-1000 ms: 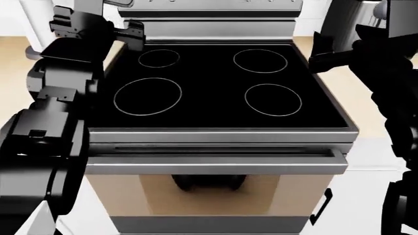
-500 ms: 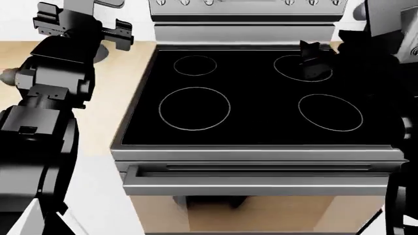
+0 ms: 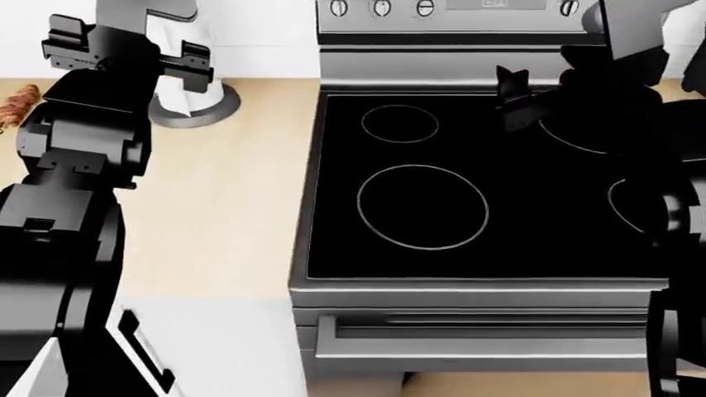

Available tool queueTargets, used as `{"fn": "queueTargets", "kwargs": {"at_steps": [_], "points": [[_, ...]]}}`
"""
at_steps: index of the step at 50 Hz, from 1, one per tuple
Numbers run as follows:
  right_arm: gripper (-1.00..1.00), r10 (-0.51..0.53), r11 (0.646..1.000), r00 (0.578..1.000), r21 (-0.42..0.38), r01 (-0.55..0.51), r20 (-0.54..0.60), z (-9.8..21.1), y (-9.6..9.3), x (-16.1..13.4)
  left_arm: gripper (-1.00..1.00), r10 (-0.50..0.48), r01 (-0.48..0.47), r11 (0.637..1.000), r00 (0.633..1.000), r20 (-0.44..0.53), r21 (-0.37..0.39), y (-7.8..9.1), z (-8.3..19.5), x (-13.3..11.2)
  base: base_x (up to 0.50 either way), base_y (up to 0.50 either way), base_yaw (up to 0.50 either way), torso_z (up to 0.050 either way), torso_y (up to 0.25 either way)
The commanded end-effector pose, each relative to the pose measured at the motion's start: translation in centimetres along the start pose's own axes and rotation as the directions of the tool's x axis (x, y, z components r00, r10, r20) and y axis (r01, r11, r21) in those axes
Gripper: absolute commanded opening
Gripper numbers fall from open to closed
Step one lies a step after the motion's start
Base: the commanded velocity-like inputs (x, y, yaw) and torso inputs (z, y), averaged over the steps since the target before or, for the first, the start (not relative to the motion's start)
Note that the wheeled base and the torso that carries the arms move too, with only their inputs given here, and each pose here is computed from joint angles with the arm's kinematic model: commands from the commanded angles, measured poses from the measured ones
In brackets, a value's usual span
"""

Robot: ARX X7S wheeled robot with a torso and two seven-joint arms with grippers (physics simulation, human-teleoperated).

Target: Pick the avocado from the counter and place it in the cabinet.

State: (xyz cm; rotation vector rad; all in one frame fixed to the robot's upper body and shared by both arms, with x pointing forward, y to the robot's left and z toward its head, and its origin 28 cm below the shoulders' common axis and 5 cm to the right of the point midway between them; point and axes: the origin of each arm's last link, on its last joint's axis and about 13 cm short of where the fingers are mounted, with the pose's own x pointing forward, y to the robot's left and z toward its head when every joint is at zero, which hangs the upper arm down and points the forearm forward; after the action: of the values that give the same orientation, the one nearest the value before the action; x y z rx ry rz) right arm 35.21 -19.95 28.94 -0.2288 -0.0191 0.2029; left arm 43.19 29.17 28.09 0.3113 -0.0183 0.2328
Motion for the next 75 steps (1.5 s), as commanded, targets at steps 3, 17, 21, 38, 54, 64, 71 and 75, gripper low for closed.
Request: {"fn": "queueTargets", "kwargs": {"at_steps": [3,17,21,38,54,64,71,75], "points": [[1.0,-0.006,1.0,1.0,-0.013,0.006,0.018,0.2,-0.1,0.0,1.0,0.007,-0.007,1.0,1.0,-0.009,-0.002,0.1,-0.2,0.0,0.09,0.49,0.0,0.0,0.0],[1.0,-0.011,1.0,1.0,-0.017,0.011,0.021,0.0,-0.3,-0.1,1.0,0.007,-0.007,1.0,1.0,-0.015,0.003,0.0,-0.4,0.0,0.08,0.5,0.0,0.0,0.0],[1.0,-0.013,1.0,1.0,-0.016,0.013,0.02,-0.2,-0.3,-0.1,1.0,0.007,-0.007,1.0,1.0,-0.016,0.006,0.0,-0.4,0.0,0.08,0.5,0.0,0.0,0.0],[1.0,-0.022,1.0,1.0,-0.019,0.022,0.002,-0.9,-0.6,-0.6,1.0,0.004,-0.004,1.0,1.0,-0.018,0.005,-0.2,-0.3,0.0,0.07,0.5,0.0,0.0,0.0],[1.0,-0.018,1.0,1.0,-0.019,0.018,-0.001,-1.2,-0.4,-0.5,1.0,0.003,-0.003,1.0,1.0,-0.022,0.011,-0.2,-0.5,-0.1,0.08,0.5,0.0,0.0,0.0],[1.0,-0.009,1.0,1.0,-0.012,0.009,0.001,-1.7,0.2,-0.6,1.0,0.002,-0.002,1.0,1.0,-0.018,0.009,-0.1,-0.4,0.0,0.08,0.49,0.0,0.0,0.0],[1.0,-0.007,1.0,1.0,-0.011,0.007,0.003,-1.9,0.3,-0.6,1.0,0.002,-0.001,1.0,1.0,-0.018,0.009,0.0,-0.4,0.0,0.1,0.49,0.0,0.0,0.0],[1.0,0.002,1.0,1.0,-0.017,-0.002,0.003,-2.1,0.4,-0.7,1.0,0.001,-0.001,1.0,1.0,-0.019,0.008,-0.1,-0.5,0.0,0.13,0.48,0.0,0.0,0.0]]}}
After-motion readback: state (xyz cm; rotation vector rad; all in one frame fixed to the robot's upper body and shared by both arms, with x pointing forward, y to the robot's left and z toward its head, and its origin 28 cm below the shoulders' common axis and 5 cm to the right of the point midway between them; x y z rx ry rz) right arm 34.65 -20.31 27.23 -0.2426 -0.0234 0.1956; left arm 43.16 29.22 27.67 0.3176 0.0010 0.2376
